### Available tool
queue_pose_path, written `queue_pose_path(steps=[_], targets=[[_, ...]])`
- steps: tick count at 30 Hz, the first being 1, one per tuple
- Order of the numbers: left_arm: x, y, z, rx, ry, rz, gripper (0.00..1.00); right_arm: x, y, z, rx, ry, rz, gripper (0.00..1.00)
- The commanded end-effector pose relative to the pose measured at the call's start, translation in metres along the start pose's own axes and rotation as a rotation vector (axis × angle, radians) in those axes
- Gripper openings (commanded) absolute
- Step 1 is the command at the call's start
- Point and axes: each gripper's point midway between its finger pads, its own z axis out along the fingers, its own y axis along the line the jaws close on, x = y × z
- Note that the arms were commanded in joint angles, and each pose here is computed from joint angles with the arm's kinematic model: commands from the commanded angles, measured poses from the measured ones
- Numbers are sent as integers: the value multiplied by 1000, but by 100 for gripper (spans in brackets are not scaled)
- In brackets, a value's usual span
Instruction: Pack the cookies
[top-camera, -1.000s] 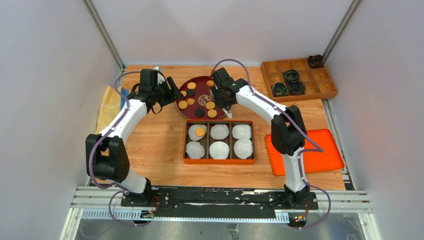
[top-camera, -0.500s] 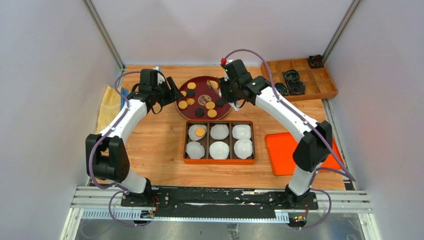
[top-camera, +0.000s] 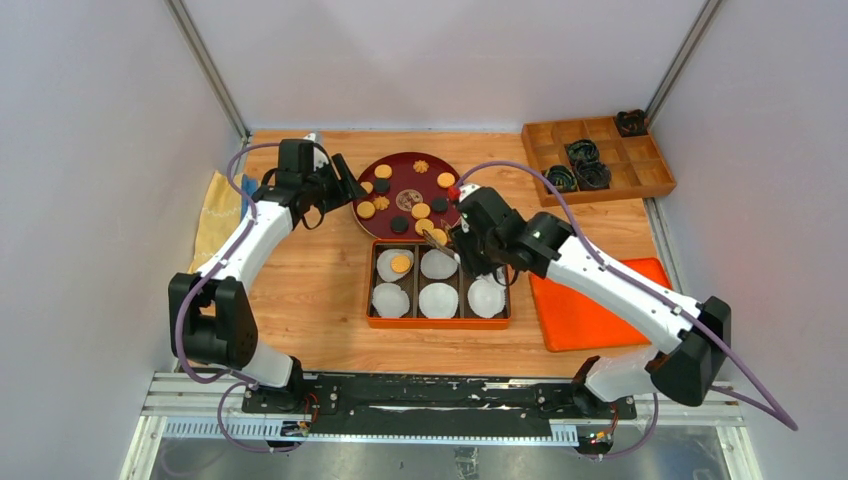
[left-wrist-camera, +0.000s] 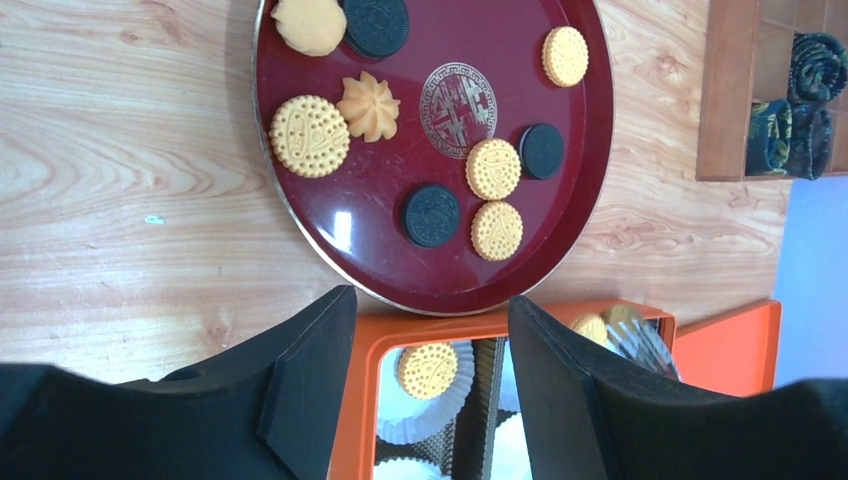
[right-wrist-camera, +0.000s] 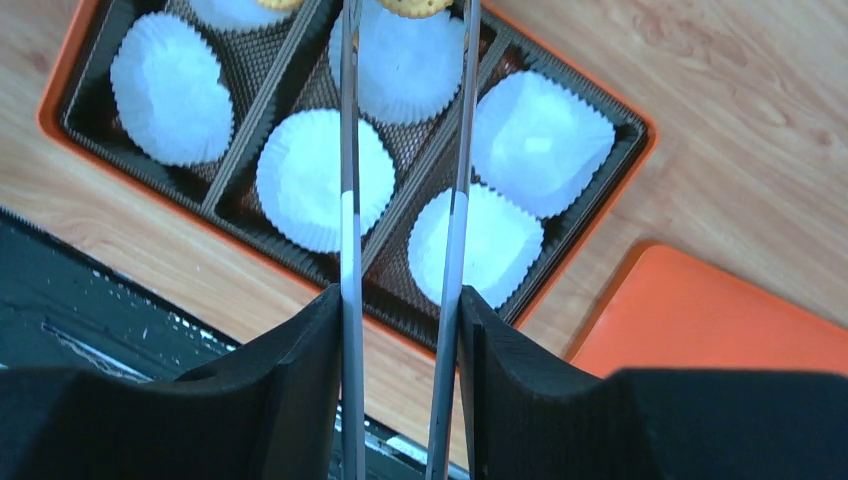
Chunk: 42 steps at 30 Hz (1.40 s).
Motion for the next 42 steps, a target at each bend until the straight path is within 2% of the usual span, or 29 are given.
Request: queue_pose_path(steps=[1, 9, 12, 19, 21, 31, 35, 38, 42], targets=[[1, -5, -7, 17, -12, 11, 63, 24, 6, -16, 30, 20, -3, 3], [1, -8, -11, 21, -17, 11, 63, 57, 14, -7, 54, 117, -39, 4], [1, -8, -12, 20, -17, 14, 63, 58, 15, -3, 62, 129, -39, 8], [2, -9, -10, 33, -11, 20, 64, 45, 18, -2, 65, 103, -31, 41], [2, -11, -10, 42, -7, 23, 64, 41, 20, -2, 59, 93, -32, 46], [3, -17, -9, 81, 2, 35, 66, 18, 26, -13, 35, 32, -33, 45], [0, -21, -12, 96, -10, 39, 65, -7, 18, -24, 70, -69, -29, 44], [-3, -23, -13, 101, -19, 35, 66, -26, 11, -20, 106, -115, -34, 45], [-5, -24, -13, 98, -23, 35, 66, -44, -2, 3, 181, -108, -44, 44]])
